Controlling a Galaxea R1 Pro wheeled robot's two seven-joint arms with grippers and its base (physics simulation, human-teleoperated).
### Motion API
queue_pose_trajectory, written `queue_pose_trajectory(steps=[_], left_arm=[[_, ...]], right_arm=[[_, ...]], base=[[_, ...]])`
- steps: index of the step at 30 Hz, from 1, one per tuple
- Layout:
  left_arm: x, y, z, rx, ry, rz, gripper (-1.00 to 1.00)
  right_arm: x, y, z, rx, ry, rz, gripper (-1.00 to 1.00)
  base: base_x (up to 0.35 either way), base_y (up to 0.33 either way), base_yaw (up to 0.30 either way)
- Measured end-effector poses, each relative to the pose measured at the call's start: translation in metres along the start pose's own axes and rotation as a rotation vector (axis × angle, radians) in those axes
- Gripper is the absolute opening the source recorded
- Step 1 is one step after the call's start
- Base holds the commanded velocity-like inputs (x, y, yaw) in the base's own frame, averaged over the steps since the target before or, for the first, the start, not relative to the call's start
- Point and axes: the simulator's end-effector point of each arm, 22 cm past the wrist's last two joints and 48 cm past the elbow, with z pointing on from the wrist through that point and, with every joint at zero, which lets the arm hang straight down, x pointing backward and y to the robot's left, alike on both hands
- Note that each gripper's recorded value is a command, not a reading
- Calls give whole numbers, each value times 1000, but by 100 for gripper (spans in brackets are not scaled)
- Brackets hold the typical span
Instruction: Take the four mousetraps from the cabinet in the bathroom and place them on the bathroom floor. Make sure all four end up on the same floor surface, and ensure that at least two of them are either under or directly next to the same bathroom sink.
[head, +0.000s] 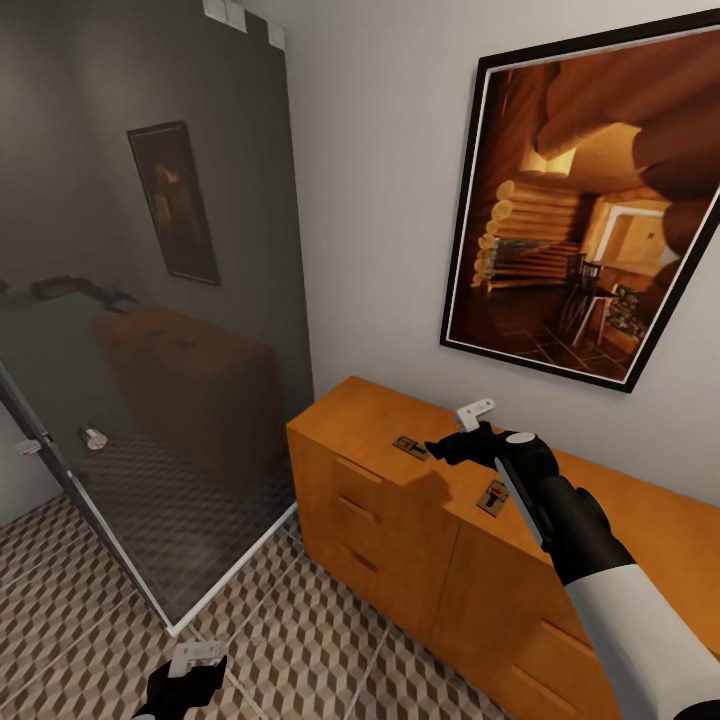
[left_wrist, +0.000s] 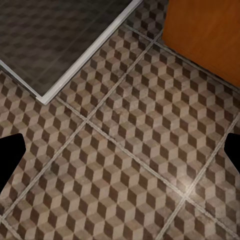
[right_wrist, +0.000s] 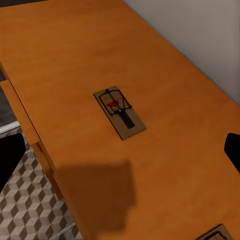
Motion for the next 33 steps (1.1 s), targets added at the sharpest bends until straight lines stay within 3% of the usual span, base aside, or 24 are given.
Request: queue_pose_trajectory(steps=[33], left_arm=[[8,-1,2,1,17,1,100]], right_arm=[[9,2,7,-7,15,4,100]], base=[[0,0,0]])
